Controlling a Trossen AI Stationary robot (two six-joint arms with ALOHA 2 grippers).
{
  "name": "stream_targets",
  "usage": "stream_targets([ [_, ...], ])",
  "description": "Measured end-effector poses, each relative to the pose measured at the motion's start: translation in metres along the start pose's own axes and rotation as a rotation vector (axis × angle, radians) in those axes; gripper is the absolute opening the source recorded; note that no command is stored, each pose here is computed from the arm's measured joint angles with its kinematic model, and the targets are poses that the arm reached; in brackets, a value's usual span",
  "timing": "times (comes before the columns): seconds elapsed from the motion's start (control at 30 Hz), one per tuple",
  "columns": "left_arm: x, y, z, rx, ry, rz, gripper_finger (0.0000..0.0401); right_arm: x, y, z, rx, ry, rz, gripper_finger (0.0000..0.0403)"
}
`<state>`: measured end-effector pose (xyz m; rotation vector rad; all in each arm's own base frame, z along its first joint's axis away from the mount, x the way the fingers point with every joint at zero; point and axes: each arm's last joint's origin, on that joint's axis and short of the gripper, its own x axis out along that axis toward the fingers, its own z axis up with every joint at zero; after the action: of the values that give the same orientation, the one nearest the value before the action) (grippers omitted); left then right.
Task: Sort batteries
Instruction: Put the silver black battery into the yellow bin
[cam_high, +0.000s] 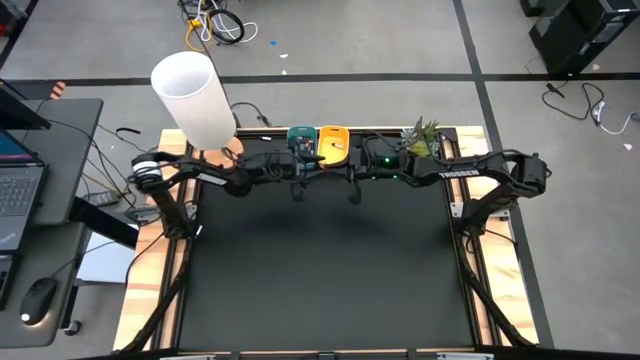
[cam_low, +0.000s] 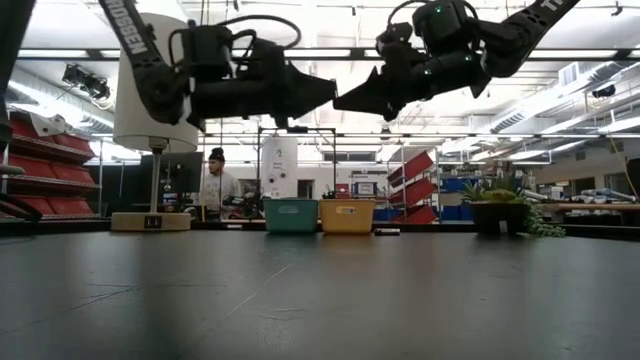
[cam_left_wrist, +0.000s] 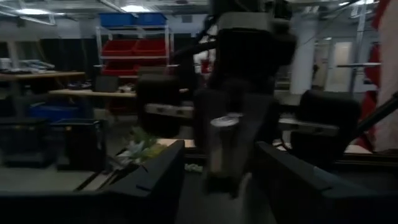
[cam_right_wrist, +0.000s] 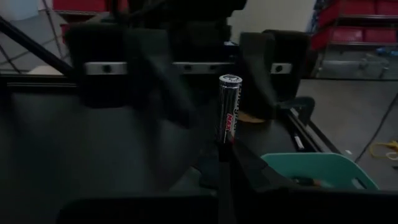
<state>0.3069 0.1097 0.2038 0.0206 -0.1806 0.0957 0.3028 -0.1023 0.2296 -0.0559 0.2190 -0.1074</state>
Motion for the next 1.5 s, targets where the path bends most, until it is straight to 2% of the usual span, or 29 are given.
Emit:
stream_targets([
  [0.23, 0.019, 0.012, -0.007, 0.009, 0.006, 0.01, 0.0201, -0.002, -0.008, -0.002, -0.024, 0.009, -0.026, 0.0009],
  [0.33, 0.022, 0.019, -0.005, 0.038, -0.001, 0.024, 0.0187, -0.004, -0.017, -0.003, -0.03, 0.018, -0.051, 0.0009],
  [0.67, 0.018, 0.052, 0.004, 0.051, -0.024, 0.12, 0.0054, -0.016, -0.054, -0.007, 0.007, 0.004, -0.139, 0.0012],
  [0.83, 0.022, 0.065, -0.002, 0.034, -0.015, 0.164, 0.0022, -0.012, -0.07, -0.016, 0.048, -0.055, -0.125, 0.0013],
  [0.97, 0.028, 0.077, -0.019, -0.008, 0.018, 0.192, 0.0025, -0.003, -0.083, -0.033, 0.069, -0.059, -0.146, 0.0013],
  [1.13, 0.029, 0.094, -0.037, -0.099, 0.047, 0.217, 0.0057, 0.003, -0.095, -0.057, 0.164, -0.01, -0.15, 0.0014],
  [1.3, 0.025, 0.1, -0.037, -0.136, 0.041, 0.224, 0.0098, 0.005, -0.105, -0.076, 0.253, 0.03, -0.176, 0.0029],
  [1.5, 0.025, 0.1, -0.038, -0.136, 0.048, 0.206, 0.0129, 0.005, -0.111, -0.086, 0.303, 0.046, -0.206, 0.007],
])
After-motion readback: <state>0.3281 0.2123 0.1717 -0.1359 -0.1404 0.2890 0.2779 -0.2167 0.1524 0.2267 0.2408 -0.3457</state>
